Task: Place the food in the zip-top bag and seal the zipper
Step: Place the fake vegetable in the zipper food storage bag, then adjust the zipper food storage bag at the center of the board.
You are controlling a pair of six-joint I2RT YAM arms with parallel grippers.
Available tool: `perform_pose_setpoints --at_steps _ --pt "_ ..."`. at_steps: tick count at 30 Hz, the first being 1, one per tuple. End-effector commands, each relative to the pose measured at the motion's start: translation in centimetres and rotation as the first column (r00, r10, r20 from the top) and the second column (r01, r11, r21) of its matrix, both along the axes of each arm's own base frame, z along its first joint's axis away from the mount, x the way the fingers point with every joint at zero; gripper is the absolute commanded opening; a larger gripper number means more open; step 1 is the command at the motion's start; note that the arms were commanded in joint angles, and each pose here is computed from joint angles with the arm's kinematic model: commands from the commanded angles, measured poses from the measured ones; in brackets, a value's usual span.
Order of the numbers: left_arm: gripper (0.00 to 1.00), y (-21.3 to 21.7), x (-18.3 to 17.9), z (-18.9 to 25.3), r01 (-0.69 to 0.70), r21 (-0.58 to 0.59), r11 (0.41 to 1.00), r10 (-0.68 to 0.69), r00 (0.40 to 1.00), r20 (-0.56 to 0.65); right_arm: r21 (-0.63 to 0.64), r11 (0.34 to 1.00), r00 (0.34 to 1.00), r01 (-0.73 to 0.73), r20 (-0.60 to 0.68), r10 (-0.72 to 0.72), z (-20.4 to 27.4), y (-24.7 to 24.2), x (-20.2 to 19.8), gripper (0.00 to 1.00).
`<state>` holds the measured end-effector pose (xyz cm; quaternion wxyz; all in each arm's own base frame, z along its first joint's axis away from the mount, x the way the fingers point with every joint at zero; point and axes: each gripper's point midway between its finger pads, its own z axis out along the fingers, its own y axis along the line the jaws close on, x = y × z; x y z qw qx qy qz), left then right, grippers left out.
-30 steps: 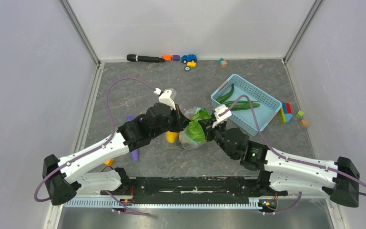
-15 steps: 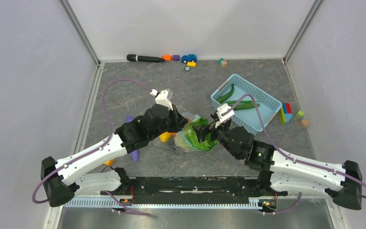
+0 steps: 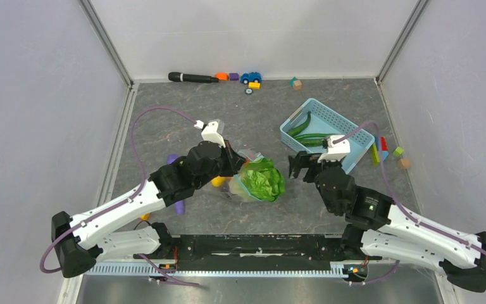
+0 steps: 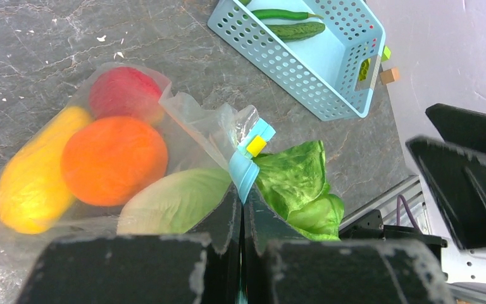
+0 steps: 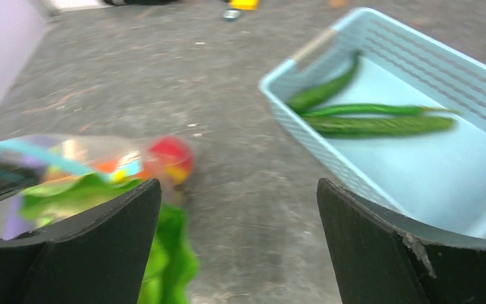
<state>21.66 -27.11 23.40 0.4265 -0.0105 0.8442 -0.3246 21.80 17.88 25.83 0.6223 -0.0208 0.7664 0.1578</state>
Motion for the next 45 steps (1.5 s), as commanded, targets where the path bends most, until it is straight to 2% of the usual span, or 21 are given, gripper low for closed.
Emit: perform_pose_setpoints --at_steps 1,3,7,10,12,15,19,22,25,30,35,41,45 --pt "0.02 -0.2 0.4 2.5 -0.031 -0.095 0.995 0.035 0.999 0.038 -0.007 0.958 0.956 0.286 -0.070 -0.285 -1.8 -6.8 0.3 0.98" --pt "0.02 -0.2 0.3 2.5 -0.029 -0.096 0.995 0.033 0.999 0.038 -0.023 0.952 0.947 0.304 -0.103 -0.305 -3.4 -7.8 0.4 0.98" --pt "0.02 -0.1 0.3 2.5 -0.033 -0.099 0.995 0.037 0.999 0.037 -0.070 0.966 0.938 0.250 -0.231 -0.260 -8.7 -7.3 0.5 0.98" --pt "0.02 0.0 0.2 2.5 -0.035 -0.094 0.995 0.038 0.999 0.034 -0.049 0.994 0.934 0.100 -0.339 -0.111 -13.2 -5.0 0.1 0.98" --pt "0.02 0.2 0.2 2.6 -0.040 -0.093 0.995 0.043 0.999 0.032 0.031 0.999 0.928 -0.009 -0.371 0.020 -14.8 -3.0 -0.2 0.98" --pt "0.02 0.2 0.2 2.6 -0.039 -0.097 0.995 0.042 0.999 0.030 0.154 0.980 0.928 -0.130 -0.328 0.175 -15.4 -0.5 -0.6 0.98" --pt "0.02 0.5 0.2 2.7 -0.049 -0.096 0.994 0.052 0.998 0.032 0.276 0.929 0.925 -0.246 -0.219 0.310 -14.0 1.8 -0.9 0.98" --pt "0.02 0.5 0.2 2.7 -0.051 -0.100 0.994 0.054 0.998 0.032 0.369 0.861 0.882 -0.351 -0.180 0.436 -14.0 3.8 -2.4 0.98" --pt "0.02 0.4 0.1 2.7 -0.047 -0.101 0.994 0.050 0.998 0.030 0.408 0.807 0.844 -0.427 -0.142 0.518 -13.6 5.1 -3.2 0.98" --pt "0.02 0.3 0.1 2.5 -0.046 -0.099 0.994 0.048 0.999 0.022 0.424 0.751 0.805 -0.505 -0.082 0.588 -12.2 6.2 -3.9 0.97" --pt "0.02 0.3 0.1 2.2 -0.049 -0.101 0.994 0.051 0.999 0.014 0.368 0.792 0.830 -0.488 -0.084 0.551 -11.9 5.6 -3.2 0.98" --pt "0.02 0.0 0.0 2.3 -0.039 -0.109 0.993 0.040 0.999 0.013 0.384 0.783 0.823 -0.488 -0.096 0.560 -12.1 6.0 -3.1 0.97" --pt "0.02 -0.2 -0.2 2.1 -0.026 -0.113 0.993 0.026 1.000 0.004 0.425 0.785 0.841 -0.451 -0.092 0.533 -12.0 6.3 -2.2 0.92"
